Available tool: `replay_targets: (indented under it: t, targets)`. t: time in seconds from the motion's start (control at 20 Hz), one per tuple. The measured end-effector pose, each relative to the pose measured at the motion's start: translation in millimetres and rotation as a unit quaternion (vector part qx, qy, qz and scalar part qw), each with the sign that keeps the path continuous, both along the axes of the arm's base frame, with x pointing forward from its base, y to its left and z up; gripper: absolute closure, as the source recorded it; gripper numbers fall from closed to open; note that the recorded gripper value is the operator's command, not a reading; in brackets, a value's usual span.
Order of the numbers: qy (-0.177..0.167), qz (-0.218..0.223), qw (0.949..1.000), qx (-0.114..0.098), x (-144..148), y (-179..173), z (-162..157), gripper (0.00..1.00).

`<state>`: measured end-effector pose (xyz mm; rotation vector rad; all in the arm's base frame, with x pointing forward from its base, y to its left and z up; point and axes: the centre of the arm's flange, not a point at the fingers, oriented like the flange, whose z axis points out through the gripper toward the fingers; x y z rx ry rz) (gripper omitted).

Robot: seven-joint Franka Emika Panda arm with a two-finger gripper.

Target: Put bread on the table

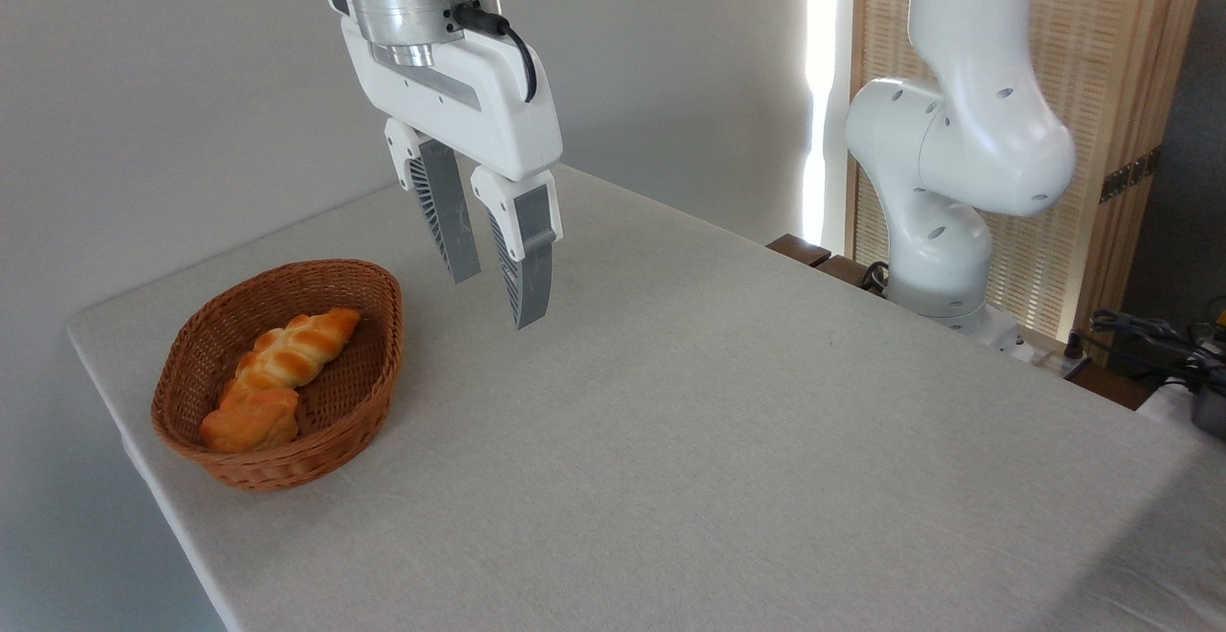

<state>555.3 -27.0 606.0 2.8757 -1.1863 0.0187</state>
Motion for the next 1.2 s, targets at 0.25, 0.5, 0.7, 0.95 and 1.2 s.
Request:
replay_targets:
  t: [0.25, 0.5, 0.7, 0.95, 1.2]
  targets:
    - [0.001, -0.004, 0.9999, -0.010, 0, -6, -1, 0.00]
    - [0.000, -0.010, 0.9996, -0.025, 0, -18, -3, 0.00]
    - [-0.021, -0.009, 0.9989, -0.042, 6, -23, -1, 0.00]
    - [-0.067, -0.035, 0.9954, -0.059, 17, -66, -18, 0.00]
    - [-0.155, -0.030, 0.9806, -0.116, 50, -118, -58, 0.00]
